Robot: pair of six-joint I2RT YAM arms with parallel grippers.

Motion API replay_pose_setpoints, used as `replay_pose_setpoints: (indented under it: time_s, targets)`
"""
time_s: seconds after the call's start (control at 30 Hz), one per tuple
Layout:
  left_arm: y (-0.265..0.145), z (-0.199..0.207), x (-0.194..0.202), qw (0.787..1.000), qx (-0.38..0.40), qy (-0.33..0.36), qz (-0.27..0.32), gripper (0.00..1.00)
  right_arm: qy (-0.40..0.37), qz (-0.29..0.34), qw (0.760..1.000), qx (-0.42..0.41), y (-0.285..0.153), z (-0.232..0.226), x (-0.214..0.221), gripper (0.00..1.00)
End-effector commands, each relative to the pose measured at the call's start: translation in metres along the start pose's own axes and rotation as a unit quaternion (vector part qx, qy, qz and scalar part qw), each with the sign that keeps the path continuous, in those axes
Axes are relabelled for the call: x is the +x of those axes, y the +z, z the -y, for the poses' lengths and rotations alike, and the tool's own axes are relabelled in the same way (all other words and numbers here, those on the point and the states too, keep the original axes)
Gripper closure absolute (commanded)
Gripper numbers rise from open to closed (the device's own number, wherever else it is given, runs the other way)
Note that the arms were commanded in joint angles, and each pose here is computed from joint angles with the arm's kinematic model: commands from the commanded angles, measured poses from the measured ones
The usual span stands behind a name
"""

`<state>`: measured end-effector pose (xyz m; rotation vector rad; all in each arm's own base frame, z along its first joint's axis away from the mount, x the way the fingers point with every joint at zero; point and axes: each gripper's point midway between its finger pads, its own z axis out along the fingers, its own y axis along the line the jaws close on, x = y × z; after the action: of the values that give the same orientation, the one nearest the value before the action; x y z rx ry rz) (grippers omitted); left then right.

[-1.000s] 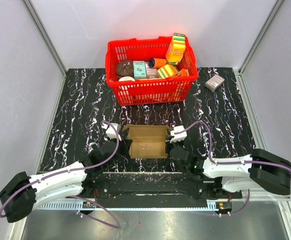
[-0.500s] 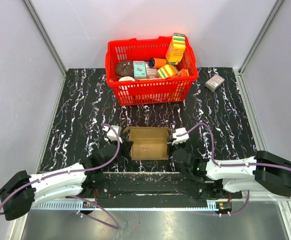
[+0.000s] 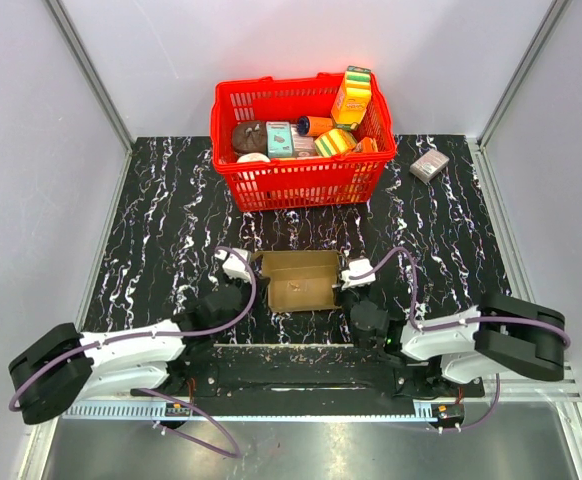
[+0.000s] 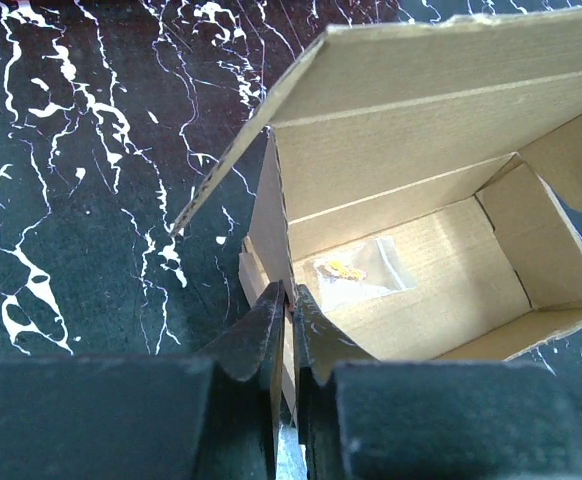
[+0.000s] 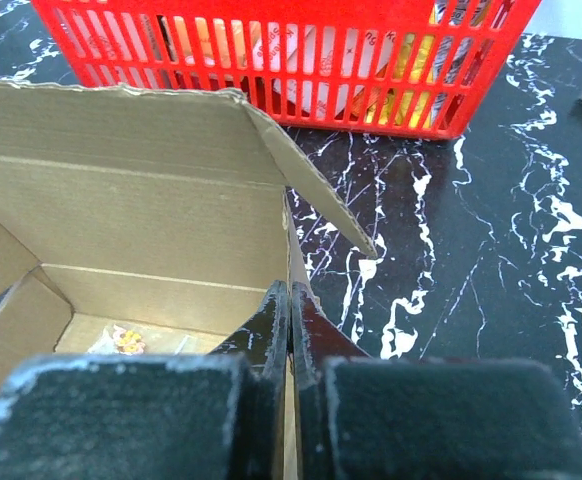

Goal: Fold the paper box

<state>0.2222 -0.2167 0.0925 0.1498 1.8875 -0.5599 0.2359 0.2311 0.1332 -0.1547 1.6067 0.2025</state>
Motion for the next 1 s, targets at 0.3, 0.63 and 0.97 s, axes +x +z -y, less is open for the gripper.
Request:
replay_pose_setpoints:
  time_s: [0.3, 0.63, 0.97]
  targets:
    - [0.018, 0.037, -0.041, 0.996, 0.049, -0.005, 0.070, 0.94, 0.027, 0.065, 0.997, 0.015, 0.008, -0.009, -0.014, 1.00]
    - [0.011, 0.030, -0.036, 0.997, 0.044, -0.007, 0.063, 0.93, 0.055, 0.066, 0.996, 0.010, 0.007, -0.009, -0.020, 1.00]
    - [0.005, 0.022, -0.024, 0.997, 0.042, -0.017, 0.057, 0.93, 0.073, 0.048, 0.996, -0.002, 0.006, -0.016, -0.007, 1.00]
